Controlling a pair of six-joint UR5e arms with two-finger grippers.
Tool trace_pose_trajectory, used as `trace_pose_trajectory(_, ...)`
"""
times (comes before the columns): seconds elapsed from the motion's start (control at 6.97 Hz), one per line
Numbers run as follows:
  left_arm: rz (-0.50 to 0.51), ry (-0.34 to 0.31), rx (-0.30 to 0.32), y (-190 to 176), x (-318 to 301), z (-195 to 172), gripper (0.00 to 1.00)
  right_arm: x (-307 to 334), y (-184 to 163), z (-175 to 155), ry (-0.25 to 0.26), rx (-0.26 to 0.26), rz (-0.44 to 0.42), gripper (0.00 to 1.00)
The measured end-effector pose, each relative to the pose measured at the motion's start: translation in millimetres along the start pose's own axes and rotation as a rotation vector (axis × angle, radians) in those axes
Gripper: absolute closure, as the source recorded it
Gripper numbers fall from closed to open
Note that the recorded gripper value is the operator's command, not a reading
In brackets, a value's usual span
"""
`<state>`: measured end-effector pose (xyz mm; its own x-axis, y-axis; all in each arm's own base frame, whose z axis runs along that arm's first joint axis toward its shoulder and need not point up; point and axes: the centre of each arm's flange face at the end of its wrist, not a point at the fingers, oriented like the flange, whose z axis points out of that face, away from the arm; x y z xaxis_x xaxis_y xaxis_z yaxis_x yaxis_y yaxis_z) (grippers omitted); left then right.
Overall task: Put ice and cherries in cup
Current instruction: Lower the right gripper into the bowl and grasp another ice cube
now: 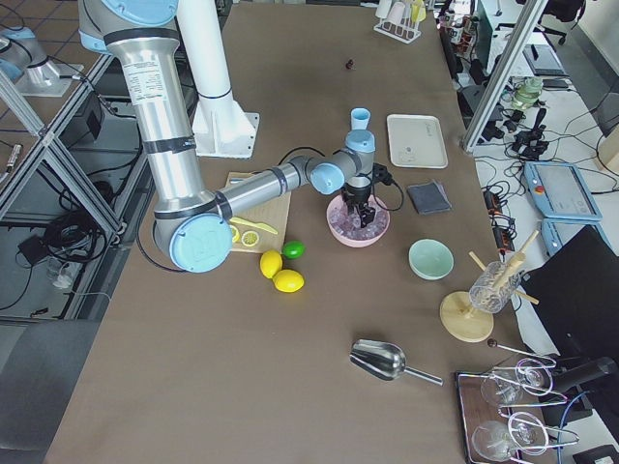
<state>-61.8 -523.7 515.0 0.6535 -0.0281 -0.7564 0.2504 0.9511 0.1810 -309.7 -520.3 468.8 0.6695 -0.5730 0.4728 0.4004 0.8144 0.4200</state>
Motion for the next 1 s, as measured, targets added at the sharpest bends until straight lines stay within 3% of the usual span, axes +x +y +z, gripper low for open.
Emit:
trace_pose_trajectory(0.14, 0.0, 0.0, 0.0, -0.3, 0.3, 0.0, 0.02, 0.8, -0.1, -0.2, 0.0, 0.0, 0.001, 0.57)
trace_pose_trajectory(0.29, 0.001, 0.001, 0.0, -0.4, 0.7, 0.1, 0.02, 1.7, -0.2, -1.2, 0.0, 0.001, 0.004, 0.85)
trace_pose_trajectory(0.43, 0.002, 0.001, 0.0, -0.4, 1.2, 0.1, 0.02, 3.9, -0.1, -3.4, 0.001, 0.002, 0.008, 1.0)
trace_pose_trajectory(1.0, 0.005, 0.002, 0.003, -1.1, 3.1, -1.3, 0.02, 23.3, 4.4, -12.9, 0.011, 0.009, 0.04, 1.0)
